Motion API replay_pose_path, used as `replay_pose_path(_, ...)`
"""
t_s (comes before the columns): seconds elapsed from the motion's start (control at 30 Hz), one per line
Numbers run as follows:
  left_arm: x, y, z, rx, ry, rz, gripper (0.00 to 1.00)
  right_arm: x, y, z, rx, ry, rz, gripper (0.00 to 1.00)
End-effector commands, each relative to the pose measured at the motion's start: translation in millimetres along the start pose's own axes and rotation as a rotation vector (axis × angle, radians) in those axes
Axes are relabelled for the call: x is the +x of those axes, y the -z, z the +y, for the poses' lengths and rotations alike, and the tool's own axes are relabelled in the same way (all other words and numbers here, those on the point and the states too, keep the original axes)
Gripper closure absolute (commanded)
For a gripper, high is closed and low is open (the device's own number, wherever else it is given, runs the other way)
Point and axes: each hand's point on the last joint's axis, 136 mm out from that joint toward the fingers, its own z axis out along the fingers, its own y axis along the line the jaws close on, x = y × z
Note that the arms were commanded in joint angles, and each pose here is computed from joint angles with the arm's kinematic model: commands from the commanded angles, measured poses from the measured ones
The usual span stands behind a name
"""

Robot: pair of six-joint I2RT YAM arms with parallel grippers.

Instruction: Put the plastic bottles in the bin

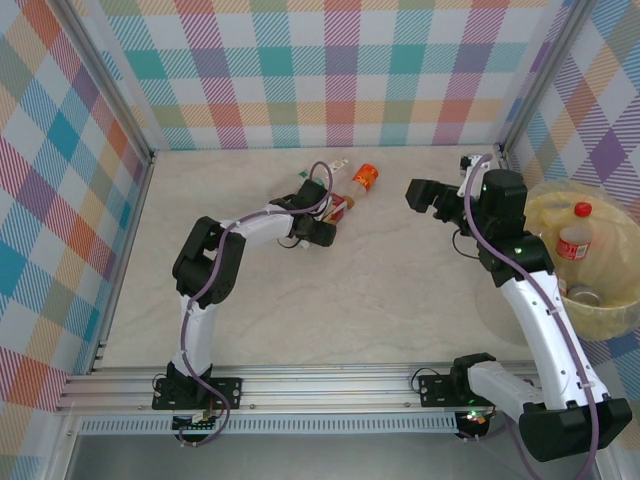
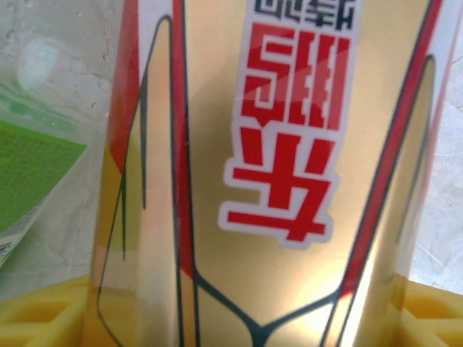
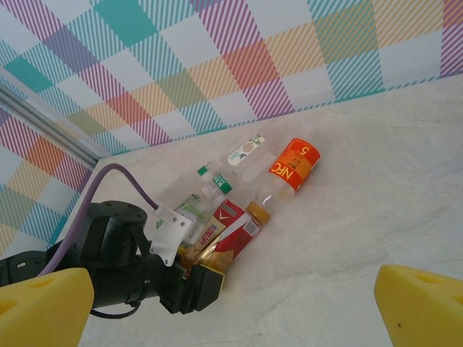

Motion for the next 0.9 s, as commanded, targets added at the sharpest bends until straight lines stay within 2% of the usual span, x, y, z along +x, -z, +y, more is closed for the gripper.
replay_pose_path(0.0,-21,25,-10,0.021,0.01,-0.075,0.31,-1,-4,13,-0.069,0.041,-0.008,0.0)
replay_pose_path(0.13,-26,40,-14,0.049,0.033,-0.11,0.38,-2,-10,20,-0.109,0.033,-0.004,0.0)
replay_pose_path(0.37,-37,78,-25,0.129,0.075,-0.188,0.42,4,-29,13,-0.083,-0.07,0.026,0.0)
replay_pose_path(0.43,-50,96,-34,0.198,0.084,-0.257,0.43,8,-37,11,-0.084,-0.129,0.042,0.0)
replay_pose_path(0.6,-65,144,-62,0.402,0.092,-0.373,0.46,15,-56,32,-0.236,-0.275,0.088,0.0)
replay_pose_path(0.73,-72,173,-64,0.428,0.084,-0.457,0.47,18,-70,52,-0.338,-0.345,0.123,0.0)
replay_pose_path(0.87,-71,190,-70,0.44,0.051,-0.487,0.48,20,-87,70,-0.398,-0.362,0.142,0.0)
